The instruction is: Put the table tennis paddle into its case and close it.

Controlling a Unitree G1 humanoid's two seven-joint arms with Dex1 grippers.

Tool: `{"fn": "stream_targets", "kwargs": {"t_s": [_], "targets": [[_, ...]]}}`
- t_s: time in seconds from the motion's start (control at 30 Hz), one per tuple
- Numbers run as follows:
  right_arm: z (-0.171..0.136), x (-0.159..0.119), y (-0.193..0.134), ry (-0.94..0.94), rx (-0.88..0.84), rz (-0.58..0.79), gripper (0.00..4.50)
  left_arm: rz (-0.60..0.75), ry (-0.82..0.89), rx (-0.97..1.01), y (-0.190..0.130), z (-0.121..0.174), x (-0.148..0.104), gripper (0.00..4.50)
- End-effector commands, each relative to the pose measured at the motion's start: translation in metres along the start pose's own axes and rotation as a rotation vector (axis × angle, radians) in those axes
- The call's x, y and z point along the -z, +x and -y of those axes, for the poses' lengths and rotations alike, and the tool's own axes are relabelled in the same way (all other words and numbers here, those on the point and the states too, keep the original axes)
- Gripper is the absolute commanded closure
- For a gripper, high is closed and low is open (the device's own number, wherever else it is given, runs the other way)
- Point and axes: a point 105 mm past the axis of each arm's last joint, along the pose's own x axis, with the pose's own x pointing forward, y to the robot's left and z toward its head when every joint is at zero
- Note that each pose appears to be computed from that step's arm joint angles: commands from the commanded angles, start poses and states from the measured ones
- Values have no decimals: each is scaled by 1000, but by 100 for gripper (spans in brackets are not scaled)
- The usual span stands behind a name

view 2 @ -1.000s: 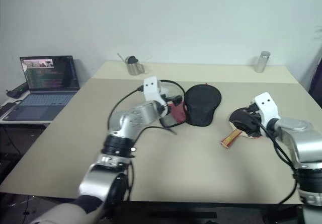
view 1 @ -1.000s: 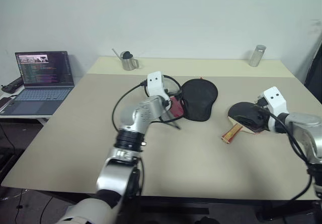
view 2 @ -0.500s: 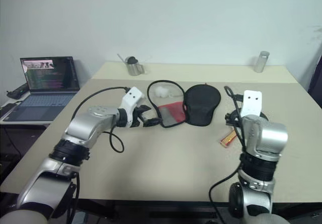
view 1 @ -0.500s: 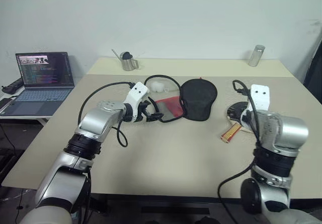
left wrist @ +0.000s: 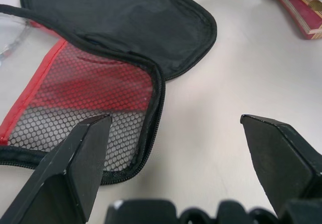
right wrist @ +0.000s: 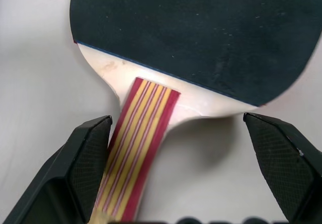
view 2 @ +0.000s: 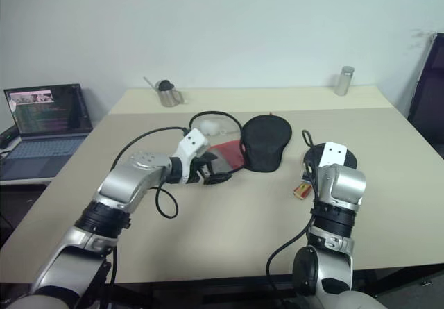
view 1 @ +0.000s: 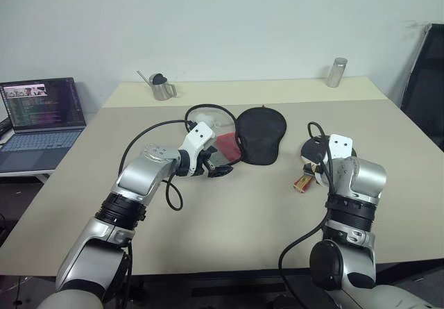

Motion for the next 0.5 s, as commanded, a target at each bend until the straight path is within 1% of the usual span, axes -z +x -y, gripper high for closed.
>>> {"fn": "stream_targets", "kwargs": {"t_s": [0.03,0.17,0.27,0.37,0.5], "targets": [[-13,-8,0,11,-24,28,0,46,16,-55,-10,-7,-13,3],[-28,-7,3,-3,-52,24,0,51,2,-74,-13,-9,-12,3],[-32,-1,12,-25,-38,13,0,55,-3,-84,-13,-10,-12,3],[-28,5,22,-40,11,7,62,57,-2,-97,-15,-10,-13,0],[-18,4,28,-38,64,19,182,62,-10,-116,-18,-14,-13,0]]}}
